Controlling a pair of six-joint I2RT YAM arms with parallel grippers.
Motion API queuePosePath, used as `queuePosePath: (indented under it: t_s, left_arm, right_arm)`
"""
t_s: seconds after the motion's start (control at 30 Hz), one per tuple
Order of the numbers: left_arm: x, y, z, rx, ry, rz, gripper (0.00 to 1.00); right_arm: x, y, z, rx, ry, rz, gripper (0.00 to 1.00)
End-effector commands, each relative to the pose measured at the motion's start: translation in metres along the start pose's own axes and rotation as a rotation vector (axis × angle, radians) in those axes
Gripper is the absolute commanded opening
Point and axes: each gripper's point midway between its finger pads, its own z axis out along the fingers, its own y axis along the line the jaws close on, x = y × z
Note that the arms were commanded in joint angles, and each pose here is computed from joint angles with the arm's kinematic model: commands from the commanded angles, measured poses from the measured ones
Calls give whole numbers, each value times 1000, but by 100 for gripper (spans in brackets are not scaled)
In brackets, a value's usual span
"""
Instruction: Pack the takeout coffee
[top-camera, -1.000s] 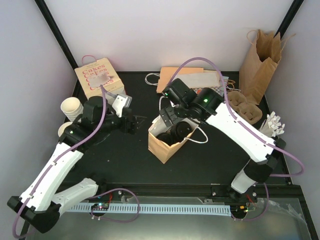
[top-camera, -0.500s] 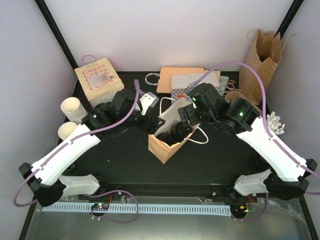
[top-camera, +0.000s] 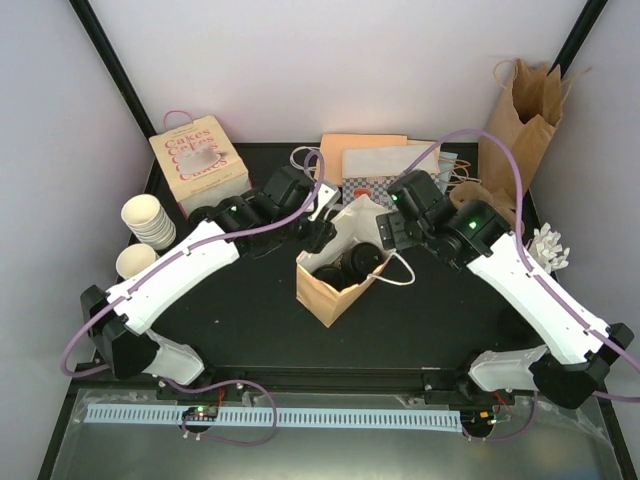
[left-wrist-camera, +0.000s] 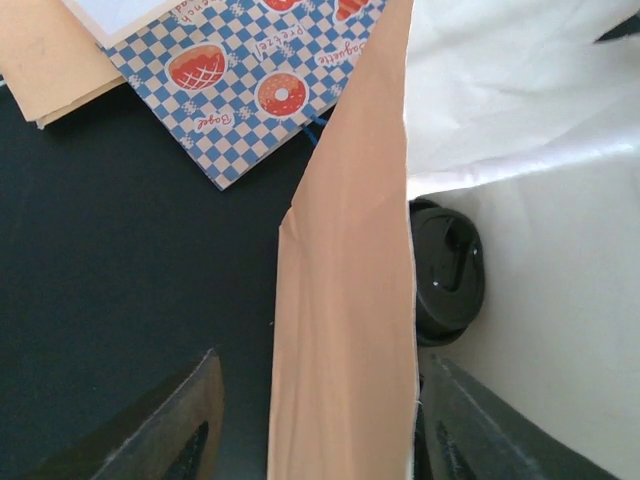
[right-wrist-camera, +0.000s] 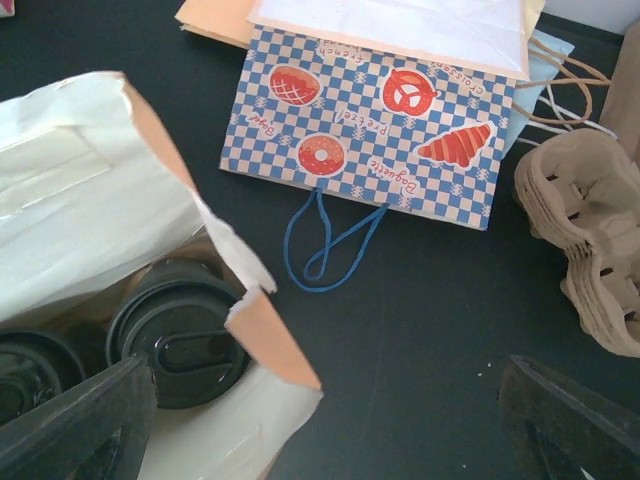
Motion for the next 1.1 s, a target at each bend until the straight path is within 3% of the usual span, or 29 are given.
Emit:
queuePosePath:
  t_s: [0.0,0.13,0.27,0.5,0.73,1.07]
  left_arm:
    - [-6,-1,-5,-15,2,34,51]
    - [-3,-8,-5,22,27,67,20]
    - [-8,-9,-16,23,4,104,2]
    - [-6,5,-33,-67,-5,245,2]
    - [3,8,-38,-206,4,423,2]
    - [27,-27,-34,-236,-29,600,2]
  right_arm:
    - [-12,-4,-12,-66,-67,53,95]
    - [-16,-7,-20,-81,-97,57,95]
    - [-19,-6,-30,-113,-132,47,95]
    - [-18,-10,-42,-143,-208,71,96]
    - [-2,-12,-23,-106,-166,79,96]
    - [8,-16,-13,-68,-139,83,96]
